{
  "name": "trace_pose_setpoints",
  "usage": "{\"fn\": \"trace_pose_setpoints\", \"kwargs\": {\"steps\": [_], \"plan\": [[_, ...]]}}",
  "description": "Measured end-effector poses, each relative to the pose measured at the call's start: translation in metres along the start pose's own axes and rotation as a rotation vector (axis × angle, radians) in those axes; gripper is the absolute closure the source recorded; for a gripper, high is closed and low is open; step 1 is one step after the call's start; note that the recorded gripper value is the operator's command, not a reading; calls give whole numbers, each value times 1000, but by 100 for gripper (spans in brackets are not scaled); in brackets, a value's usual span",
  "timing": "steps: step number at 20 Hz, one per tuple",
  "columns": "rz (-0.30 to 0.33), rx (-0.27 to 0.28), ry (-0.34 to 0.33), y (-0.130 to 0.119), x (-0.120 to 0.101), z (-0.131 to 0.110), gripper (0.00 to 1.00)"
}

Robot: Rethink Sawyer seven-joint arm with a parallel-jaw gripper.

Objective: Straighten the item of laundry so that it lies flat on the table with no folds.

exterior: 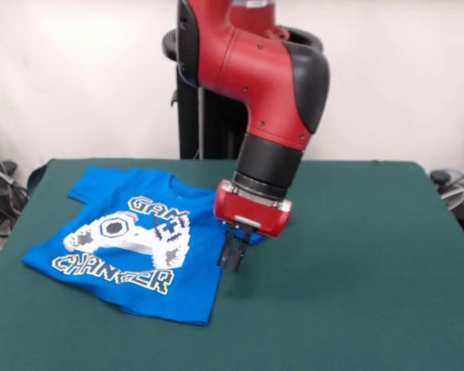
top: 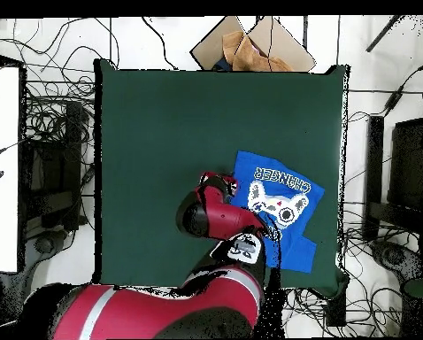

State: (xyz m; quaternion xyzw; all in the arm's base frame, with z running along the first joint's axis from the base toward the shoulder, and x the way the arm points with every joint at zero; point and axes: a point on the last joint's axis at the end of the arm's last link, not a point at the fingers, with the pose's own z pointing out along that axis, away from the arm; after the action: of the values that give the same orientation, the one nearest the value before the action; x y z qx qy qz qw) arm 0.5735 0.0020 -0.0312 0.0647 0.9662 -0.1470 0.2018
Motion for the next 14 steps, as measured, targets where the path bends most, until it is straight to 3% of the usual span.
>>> {"fn": "trace_pose_setpoints", "kwargs": {"steps": [5, 10, 14], "plan": [[25, 14, 14, -12, -9, -10, 100], [67, 14, 134, -14, -34, -40, 100], [70, 24, 153, -11, -54, -56, 100]]}}
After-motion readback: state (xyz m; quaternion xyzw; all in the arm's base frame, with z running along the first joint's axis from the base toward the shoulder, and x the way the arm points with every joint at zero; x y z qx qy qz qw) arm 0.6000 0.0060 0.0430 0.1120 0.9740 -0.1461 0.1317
